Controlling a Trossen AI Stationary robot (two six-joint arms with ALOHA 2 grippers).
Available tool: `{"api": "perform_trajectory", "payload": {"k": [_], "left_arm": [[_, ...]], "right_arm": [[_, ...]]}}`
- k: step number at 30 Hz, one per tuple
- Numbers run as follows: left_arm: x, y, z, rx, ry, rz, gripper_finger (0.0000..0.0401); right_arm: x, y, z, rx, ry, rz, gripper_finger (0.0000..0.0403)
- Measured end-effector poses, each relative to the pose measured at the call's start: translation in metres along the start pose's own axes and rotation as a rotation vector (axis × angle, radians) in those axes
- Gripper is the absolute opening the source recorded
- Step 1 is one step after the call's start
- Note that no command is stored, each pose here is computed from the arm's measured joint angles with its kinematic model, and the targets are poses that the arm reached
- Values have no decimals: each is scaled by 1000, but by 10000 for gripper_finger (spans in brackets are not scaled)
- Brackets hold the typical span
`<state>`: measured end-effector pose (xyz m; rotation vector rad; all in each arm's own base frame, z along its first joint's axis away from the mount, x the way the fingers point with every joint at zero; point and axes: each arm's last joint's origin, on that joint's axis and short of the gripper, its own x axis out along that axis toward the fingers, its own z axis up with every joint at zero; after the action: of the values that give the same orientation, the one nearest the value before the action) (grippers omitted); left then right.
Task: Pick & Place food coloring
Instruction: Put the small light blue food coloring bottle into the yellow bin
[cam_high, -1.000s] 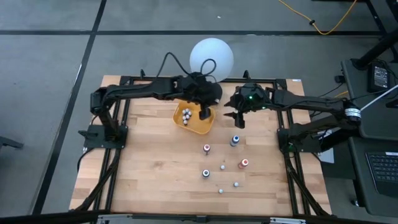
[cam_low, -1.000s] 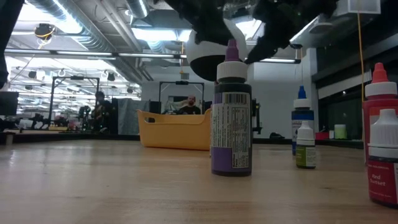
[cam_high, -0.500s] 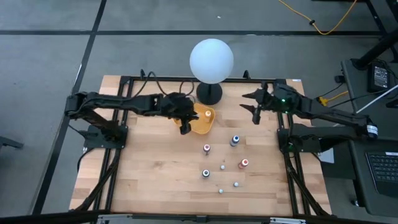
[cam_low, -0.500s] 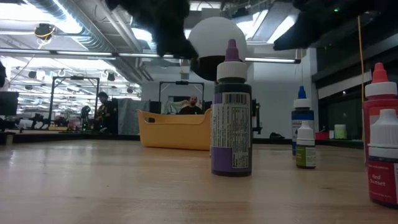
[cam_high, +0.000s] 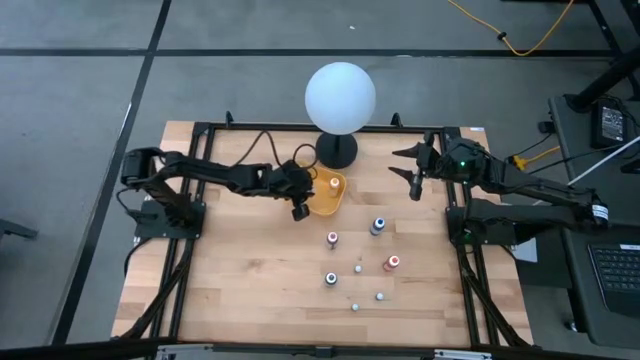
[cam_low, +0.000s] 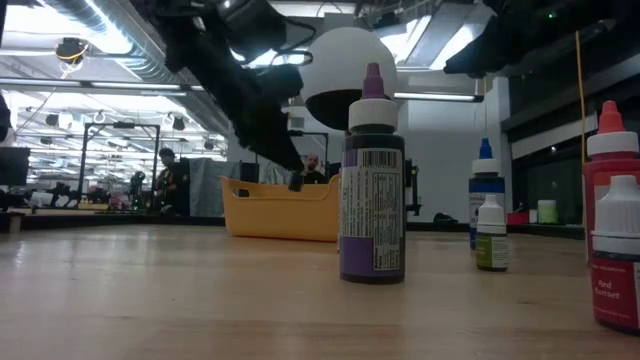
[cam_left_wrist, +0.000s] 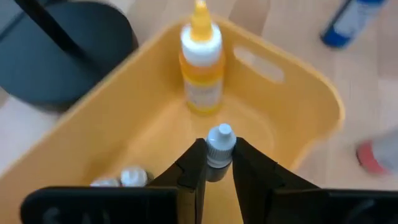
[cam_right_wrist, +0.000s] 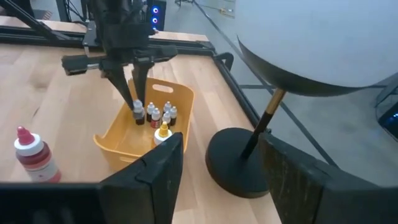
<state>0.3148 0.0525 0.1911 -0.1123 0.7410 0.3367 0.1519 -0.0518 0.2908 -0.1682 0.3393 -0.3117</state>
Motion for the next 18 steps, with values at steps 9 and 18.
{"api": "perform_trajectory", "payload": {"k": [9, 18], "left_arm": [[26, 4, -8, -6, 10, 76, 59], [39, 12, -13, -19, 9, 171, 59]], "right_arm": [[0, 0, 0, -60, 2, 2, 209], [0, 0, 0, -124, 4, 3, 209]]}}
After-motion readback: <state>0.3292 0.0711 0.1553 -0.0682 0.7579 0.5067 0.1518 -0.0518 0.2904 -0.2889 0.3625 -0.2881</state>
